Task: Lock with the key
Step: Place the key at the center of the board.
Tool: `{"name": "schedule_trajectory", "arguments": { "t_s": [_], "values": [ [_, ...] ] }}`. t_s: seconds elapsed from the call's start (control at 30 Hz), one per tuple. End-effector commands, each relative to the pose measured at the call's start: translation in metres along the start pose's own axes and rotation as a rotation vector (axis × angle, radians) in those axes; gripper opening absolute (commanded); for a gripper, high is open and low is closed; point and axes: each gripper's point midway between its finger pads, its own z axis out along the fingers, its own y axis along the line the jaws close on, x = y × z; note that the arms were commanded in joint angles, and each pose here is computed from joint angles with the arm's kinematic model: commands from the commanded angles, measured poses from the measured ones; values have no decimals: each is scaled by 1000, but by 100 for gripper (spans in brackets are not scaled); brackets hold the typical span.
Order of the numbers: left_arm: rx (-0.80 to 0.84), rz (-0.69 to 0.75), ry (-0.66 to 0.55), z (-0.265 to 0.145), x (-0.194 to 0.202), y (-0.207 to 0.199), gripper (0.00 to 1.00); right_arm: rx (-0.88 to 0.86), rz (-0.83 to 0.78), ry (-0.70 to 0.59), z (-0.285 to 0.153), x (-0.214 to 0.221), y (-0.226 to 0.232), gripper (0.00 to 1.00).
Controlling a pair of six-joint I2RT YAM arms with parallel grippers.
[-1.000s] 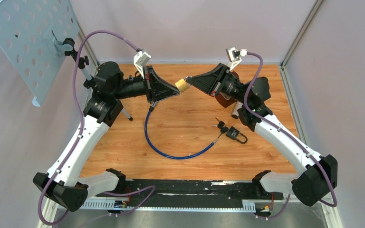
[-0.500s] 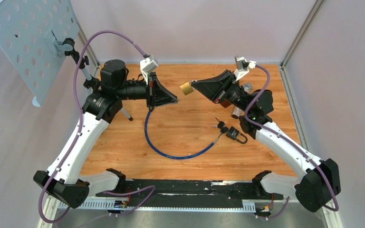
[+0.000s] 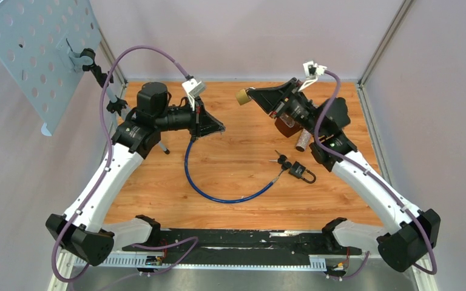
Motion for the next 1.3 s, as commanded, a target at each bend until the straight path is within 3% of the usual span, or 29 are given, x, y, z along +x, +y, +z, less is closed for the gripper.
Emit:
{"name": "schedule_trajectory", "arguments": {
  "t_s": [0.0,0.17,0.37,0.57,0.87,1.03,1.2,1.27],
  "values": [
    [-236,-88,-71,16,6,60,0,279,-38,159,2,41,-76,0],
    [-472,-211,-92,37,33,135,0,379,-4,293,10,88,-129,0],
    [-687,-219,-108,60,56,215,0,419,55,439,24,151,-192,0],
    [-829,-273,-17,88,97,280,0,481,82,582,24,219,-259,0],
    [-923,-349,105,119,136,334,0,469,133,650,32,261,-305,0],
    [-976,-426,204,119,165,345,0,497,202,636,29,269,-330,0],
    [-963,-511,226,120,179,349,0,516,282,619,24,275,-354,1],
    [-954,-537,215,118,179,351,6,504,301,616,24,279,-357,2]
  ]
}}
